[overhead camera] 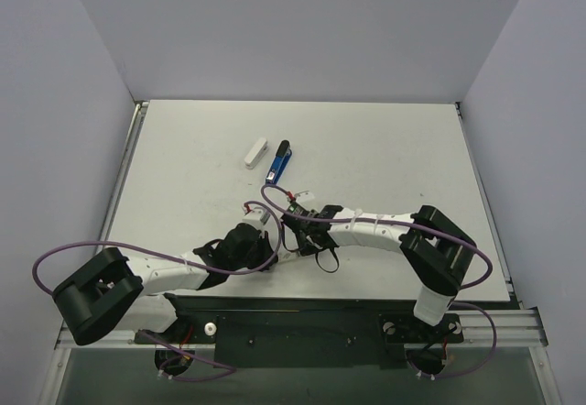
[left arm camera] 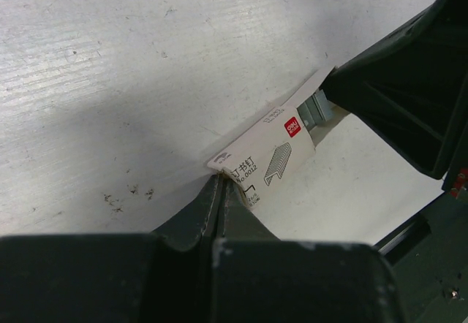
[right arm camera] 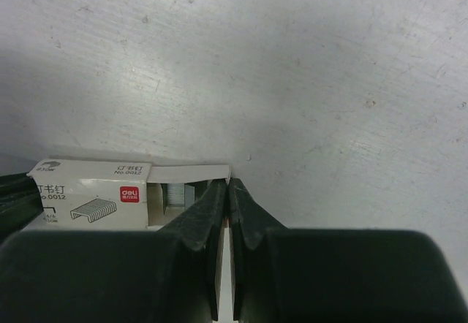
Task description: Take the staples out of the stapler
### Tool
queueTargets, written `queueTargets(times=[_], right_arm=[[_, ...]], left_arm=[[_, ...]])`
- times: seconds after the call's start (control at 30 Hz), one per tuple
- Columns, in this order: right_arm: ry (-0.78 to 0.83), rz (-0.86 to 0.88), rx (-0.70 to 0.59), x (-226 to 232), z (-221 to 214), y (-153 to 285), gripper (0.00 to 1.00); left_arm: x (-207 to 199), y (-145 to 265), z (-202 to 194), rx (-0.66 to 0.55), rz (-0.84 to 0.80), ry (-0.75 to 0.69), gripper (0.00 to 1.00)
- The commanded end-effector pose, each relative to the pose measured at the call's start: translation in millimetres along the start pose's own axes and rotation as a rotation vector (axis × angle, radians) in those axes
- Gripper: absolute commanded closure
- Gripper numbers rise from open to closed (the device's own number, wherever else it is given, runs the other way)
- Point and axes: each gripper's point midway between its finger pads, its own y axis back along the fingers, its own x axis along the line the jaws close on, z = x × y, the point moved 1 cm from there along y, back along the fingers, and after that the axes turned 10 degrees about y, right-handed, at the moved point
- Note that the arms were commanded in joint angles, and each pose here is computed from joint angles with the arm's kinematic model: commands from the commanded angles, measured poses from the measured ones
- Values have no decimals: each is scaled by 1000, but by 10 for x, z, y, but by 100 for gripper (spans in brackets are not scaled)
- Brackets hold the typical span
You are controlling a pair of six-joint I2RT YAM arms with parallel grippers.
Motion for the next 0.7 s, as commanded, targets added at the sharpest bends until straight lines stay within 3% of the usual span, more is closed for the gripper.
queueTargets(times=[0.0,0.67], right_arm=[[35,-12,31,19,-93,54,100],[-136,97,-47,368,-51,44,100]], left_arm=[[11,-22,5,-12,6,-9,100],[-23,29,3,-31,-11,0,100]])
